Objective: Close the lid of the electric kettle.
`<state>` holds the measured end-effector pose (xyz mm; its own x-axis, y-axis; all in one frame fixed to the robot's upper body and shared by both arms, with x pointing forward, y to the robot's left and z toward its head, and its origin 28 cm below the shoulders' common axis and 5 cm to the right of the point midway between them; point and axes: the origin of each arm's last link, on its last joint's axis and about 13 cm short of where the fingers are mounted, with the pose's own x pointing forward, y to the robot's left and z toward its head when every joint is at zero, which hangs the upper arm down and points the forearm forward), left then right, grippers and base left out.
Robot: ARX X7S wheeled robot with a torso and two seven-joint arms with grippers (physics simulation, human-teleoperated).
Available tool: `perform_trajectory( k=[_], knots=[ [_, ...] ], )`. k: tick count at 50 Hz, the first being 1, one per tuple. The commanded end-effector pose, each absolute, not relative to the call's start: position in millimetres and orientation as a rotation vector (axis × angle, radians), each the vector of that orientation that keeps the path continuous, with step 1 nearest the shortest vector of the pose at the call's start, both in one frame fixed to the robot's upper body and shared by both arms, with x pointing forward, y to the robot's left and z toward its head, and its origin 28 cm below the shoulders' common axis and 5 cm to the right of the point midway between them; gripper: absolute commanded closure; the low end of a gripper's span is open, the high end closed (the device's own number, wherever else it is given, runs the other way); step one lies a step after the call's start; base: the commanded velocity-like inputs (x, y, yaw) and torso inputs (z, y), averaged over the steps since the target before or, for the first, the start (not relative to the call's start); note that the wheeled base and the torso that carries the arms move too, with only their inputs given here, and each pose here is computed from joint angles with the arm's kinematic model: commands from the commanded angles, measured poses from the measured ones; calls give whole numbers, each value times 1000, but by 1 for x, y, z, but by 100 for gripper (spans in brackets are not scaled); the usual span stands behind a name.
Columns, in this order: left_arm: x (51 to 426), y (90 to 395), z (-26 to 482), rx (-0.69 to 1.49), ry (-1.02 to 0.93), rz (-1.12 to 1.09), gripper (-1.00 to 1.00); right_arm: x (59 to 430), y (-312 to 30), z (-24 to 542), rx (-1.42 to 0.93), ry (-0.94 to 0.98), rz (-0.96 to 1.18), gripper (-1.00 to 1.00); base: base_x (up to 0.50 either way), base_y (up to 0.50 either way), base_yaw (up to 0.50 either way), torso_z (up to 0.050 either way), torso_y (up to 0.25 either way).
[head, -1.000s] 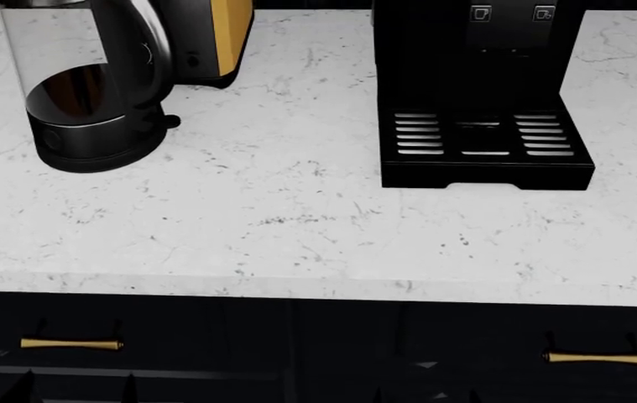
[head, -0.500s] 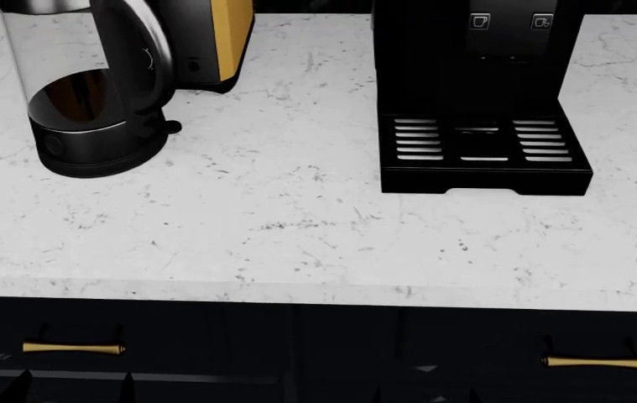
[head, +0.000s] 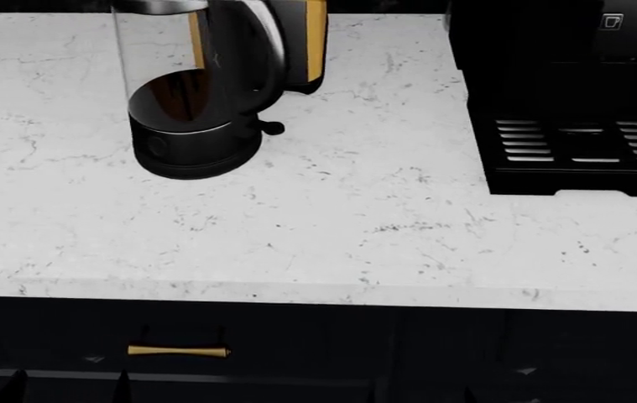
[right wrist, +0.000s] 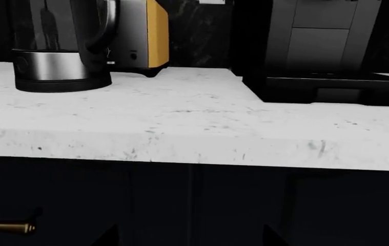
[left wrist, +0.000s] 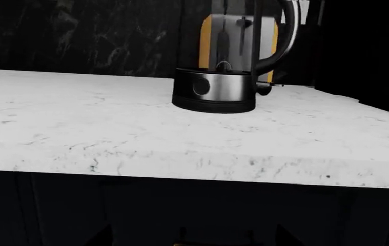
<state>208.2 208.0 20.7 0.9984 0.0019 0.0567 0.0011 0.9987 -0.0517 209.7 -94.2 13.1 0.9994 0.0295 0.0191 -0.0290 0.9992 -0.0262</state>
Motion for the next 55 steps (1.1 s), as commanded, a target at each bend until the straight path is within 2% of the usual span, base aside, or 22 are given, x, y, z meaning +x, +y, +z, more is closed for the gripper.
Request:
perform_trajectory(
  k=[1, 18, 31, 32, 33, 34, 35, 37, 39, 55],
  knots=[
    [208, 208, 20, -53, -53, 3, -100, 209, -93, 13, -32, -21, 35, -100, 0, 500, 0, 0, 0],
    [208, 208, 19, -48, -46, 5, -100, 210, -94, 13, -27, -17, 25, -100, 0, 496, 0, 0, 0],
    [208, 209, 22, -49, -40, 8, -100, 210, -94, 13, -25, -10, 25, -100, 0, 0, 0, 0, 0],
    [206, 236, 45, -43, -6, 50, -100, 224, -128, 49, -44, -47, -54, -100, 0, 0, 0, 0, 0],
    [203, 231, 65, -33, -46, 41, -100, 221, -120, 69, -45, -72, -42, -100, 0, 0, 0, 0, 0],
    [200, 223, 88, 6, -66, -87, -100, 217, -108, 92, -109, -88, 67, -100, 0, 0, 0, 0, 0],
    [211, 226, 134, -12, -195, -148, -100, 226, -110, 139, -152, -206, 123, -100, 0, 0, 0, 0, 0],
    [183, 220, 170, 23, -227, -188, -100, 198, -108, 175, -155, -242, 127, -100, 0, 0, 0, 0, 0],
    [177, 220, 170, 37, -94, -193, -100, 196, -110, 173, -156, -82, 121, -100, 0, 0, 0, 0, 0],
    [178, 224, 231, 94, -173, -248, -100, 204, -119, 240, -230, -152, 159, -100, 0, 0, 0, 0, 0]
  ],
)
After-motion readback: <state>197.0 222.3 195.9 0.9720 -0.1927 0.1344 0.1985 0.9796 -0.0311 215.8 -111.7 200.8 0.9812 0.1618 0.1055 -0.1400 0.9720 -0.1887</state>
